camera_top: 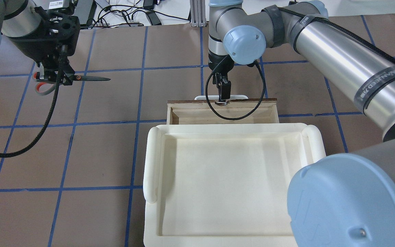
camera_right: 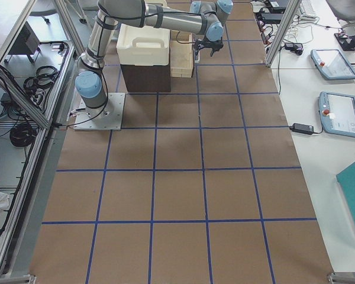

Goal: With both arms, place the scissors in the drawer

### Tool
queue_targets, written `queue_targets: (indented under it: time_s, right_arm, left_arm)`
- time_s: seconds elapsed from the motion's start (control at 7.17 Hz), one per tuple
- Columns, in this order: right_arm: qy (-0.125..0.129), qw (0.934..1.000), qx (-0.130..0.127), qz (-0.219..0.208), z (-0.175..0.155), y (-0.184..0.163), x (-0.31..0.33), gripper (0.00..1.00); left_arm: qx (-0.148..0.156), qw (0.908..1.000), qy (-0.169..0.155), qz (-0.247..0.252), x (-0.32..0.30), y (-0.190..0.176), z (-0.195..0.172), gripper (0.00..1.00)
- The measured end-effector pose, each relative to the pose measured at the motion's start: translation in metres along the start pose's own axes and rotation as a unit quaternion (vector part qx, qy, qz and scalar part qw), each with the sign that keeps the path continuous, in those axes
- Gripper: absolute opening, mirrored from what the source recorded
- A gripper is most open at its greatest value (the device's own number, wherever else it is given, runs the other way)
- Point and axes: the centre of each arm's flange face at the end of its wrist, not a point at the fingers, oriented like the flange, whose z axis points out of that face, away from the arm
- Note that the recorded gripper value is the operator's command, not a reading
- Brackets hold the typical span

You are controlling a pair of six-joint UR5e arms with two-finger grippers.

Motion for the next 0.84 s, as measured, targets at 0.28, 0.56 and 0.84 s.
queue_targets:
  time_s: [0.28,0.56,0.84]
  right_arm:
    - [-0.004,1.0000,0.000,-0.006,-0.003,-0.001,-0.005,1.00]
    - [-0.009,0.9998,-0.001,-0.016,-0.008,-0.006,-0.009,1.00]
    - [-0.010,0.9997,-0.002,-0.023,-0.008,-0.014,-0.014,1.00]
  left_arm:
    - [0.000,1.0000,0.000,0.000,0.001,0.000,-0.001,0.00]
    - [-0.001,1.0000,0.002,0.001,0.003,0.000,-0.003,0.00]
    - [-0.001,1.0000,0.003,0.001,0.005,0.000,-0.004,0.00]
